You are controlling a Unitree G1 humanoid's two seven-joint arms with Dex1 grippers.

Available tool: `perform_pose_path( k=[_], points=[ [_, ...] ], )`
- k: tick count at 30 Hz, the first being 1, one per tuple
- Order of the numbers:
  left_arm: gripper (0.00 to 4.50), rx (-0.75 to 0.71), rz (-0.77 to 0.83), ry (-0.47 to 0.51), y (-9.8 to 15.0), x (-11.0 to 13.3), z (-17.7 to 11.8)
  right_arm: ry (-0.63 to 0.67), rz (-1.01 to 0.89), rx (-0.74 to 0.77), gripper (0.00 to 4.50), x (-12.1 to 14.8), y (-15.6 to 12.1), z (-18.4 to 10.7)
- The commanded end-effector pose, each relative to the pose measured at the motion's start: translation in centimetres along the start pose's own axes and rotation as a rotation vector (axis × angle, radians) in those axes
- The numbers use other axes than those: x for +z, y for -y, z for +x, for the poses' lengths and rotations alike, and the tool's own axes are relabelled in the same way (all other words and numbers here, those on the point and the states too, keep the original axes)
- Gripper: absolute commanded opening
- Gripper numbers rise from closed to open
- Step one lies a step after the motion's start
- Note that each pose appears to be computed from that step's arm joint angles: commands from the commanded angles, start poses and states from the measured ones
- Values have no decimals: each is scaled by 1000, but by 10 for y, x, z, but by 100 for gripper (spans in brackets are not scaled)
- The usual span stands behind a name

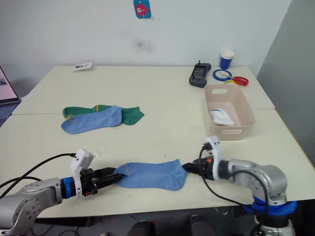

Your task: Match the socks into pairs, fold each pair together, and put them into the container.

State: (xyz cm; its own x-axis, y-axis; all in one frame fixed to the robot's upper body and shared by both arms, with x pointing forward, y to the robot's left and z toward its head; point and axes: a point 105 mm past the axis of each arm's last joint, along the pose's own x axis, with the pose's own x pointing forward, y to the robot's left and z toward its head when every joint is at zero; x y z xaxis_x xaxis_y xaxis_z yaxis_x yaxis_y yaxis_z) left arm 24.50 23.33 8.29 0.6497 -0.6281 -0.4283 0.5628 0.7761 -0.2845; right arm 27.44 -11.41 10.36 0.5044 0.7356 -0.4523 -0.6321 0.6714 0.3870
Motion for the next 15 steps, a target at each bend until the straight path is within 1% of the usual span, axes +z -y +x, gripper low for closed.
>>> perform_pose_path(
  k=[1, 2, 4, 6, 8, 9, 12, 15],
  points=[
    [409, 110, 77, 162, -20, 28, -23, 83, -265, 44, 450, 13, -4, -15],
    [440, 142, 76, 181, -26, 30, -27, 89, -333, 51, 450, 12, -4, -18],
    [446, 186, 153, 202, -33, 27, -37, 113, -510, 54, 450, 9, -2, -24],
    [446, 292, 243, 284, -45, 29, -51, 159, -590, 7, 450, 6, 7, -27],
    [446, 411, 295, 322, -57, 22, -63, 230, -610, -63, 450, 7, 16, -28],
    [446, 449, 292, 317, -60, 18, -66, 253, -605, -79, 450, 6, 19, -28],
    [446, 467, 283, 331, -62, 15, -66, 276, -600, -66, 450, 4, 18, -25],
    [446, 476, 279, 353, -64, 20, -65, 302, -594, -55, 450, 11, 16, -21]
  ],
)
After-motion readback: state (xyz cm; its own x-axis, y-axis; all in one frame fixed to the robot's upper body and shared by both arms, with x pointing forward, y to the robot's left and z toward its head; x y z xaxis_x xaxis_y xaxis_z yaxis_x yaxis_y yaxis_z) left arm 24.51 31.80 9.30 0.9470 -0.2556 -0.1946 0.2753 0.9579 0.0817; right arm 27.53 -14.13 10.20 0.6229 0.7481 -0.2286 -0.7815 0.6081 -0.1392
